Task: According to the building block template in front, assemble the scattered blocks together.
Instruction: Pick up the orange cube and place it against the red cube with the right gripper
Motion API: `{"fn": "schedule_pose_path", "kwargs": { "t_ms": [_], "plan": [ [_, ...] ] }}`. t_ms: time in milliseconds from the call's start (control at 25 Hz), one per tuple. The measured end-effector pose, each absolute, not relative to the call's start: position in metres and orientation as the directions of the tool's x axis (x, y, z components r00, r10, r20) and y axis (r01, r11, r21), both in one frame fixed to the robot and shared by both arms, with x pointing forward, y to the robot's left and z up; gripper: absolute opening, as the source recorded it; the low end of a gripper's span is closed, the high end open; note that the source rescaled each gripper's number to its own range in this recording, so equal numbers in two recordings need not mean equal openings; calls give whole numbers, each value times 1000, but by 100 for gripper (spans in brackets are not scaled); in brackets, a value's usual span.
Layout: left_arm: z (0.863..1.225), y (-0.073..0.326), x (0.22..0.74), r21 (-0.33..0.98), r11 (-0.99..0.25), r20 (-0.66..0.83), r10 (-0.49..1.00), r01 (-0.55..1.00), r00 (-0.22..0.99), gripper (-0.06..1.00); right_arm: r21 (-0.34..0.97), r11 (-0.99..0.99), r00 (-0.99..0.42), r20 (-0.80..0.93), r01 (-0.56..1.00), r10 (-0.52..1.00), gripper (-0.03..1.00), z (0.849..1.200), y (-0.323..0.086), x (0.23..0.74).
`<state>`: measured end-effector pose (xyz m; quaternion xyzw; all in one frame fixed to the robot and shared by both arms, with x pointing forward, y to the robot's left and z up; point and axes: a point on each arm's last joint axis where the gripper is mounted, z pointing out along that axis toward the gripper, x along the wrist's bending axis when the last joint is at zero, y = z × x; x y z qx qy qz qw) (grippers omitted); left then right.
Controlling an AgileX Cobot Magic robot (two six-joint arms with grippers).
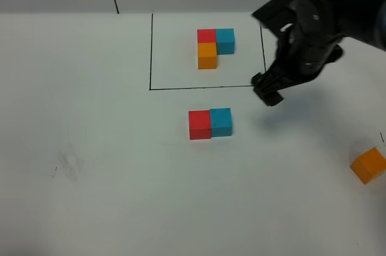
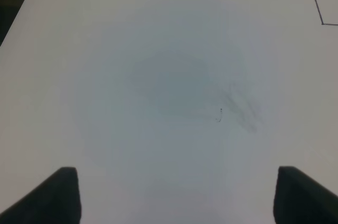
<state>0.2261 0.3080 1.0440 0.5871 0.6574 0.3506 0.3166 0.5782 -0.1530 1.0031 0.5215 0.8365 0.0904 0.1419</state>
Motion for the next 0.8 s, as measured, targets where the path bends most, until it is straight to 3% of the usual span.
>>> {"fn": "schedule_pose_path", "kwargs": {
  "t_ms": [200, 320, 800],
  "plan": [
    [1044, 308, 226, 833, 65, -5, 994, 550, -110, 67, 388, 86, -49, -104, 918, 993, 96, 1012, -217, 534],
    [1044, 308, 226, 833, 65, -5, 994, 550, -110, 67, 376, 20, 22, -107, 927, 994, 94, 1005, -240, 515],
    [1044, 308, 226, 833, 65, -5, 994, 550, -110, 67, 164, 466, -431, -209, 869, 878, 94, 968, -250, 483]
  ]
}}
